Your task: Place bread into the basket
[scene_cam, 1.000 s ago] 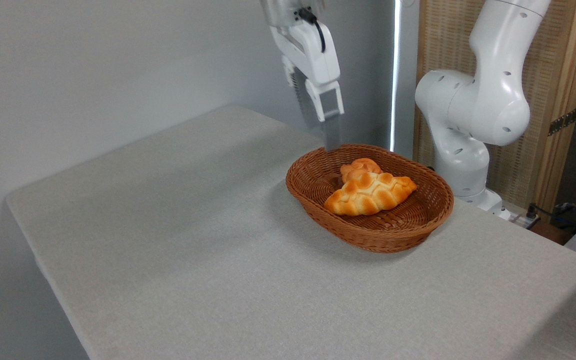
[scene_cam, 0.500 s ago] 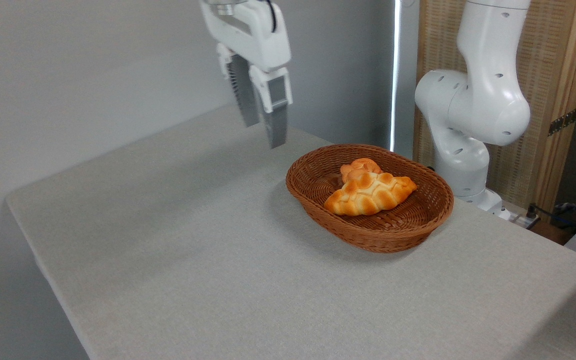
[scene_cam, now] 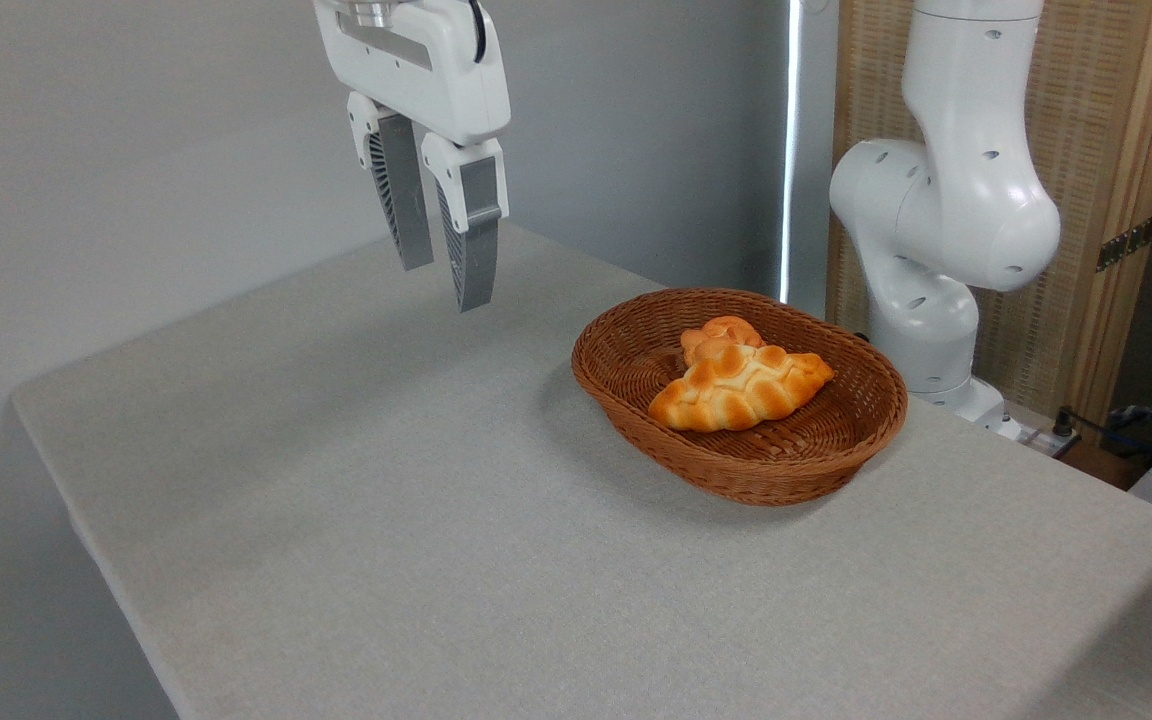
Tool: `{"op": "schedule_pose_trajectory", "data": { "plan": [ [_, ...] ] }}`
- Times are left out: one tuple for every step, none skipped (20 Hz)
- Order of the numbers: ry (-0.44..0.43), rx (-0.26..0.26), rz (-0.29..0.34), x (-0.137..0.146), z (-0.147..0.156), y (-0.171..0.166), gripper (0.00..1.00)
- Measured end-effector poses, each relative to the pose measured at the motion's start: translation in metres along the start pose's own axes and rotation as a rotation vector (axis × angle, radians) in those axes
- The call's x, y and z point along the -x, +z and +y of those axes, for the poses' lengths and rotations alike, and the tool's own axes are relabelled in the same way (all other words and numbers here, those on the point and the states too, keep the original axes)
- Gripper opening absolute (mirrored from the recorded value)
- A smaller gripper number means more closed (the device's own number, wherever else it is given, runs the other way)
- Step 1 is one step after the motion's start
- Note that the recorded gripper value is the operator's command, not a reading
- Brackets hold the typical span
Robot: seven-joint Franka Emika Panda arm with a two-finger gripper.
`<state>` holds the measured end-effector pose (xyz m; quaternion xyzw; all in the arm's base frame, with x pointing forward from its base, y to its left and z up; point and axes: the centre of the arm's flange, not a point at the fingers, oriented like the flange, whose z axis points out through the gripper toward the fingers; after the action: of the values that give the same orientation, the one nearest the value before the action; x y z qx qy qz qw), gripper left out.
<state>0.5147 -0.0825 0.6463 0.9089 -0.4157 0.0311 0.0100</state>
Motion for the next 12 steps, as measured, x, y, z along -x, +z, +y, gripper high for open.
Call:
{"op": "schedule_pose_trajectory", "data": {
  "plan": [
    [0.007,0.000,-0.001,-0.003,0.004,0.001,1.00],
    [0.006,0.001,-0.004,-0.007,0.007,0.002,1.00],
    [-0.008,0.000,-0.010,-0.010,0.009,0.004,1.00],
    [-0.027,-0.002,-0.016,-0.012,0.009,0.006,1.00],
    [-0.039,-0.006,-0.020,-0.012,0.009,0.008,1.00],
    [-0.049,-0.011,-0.020,-0.012,0.007,0.008,1.00],
    [-0.058,-0.016,-0.015,-0.012,0.004,0.009,1.00],
    [-0.061,-0.016,-0.015,-0.012,0.002,0.010,1.00],
    [-0.063,-0.016,-0.017,-0.012,0.001,0.011,1.00],
    [-0.065,-0.015,-0.018,-0.012,-0.001,0.013,1.00],
    [-0.068,-0.016,-0.017,-0.013,-0.003,0.014,1.00],
    [-0.070,-0.017,-0.015,-0.013,-0.005,0.013,1.00]
  ]
}}
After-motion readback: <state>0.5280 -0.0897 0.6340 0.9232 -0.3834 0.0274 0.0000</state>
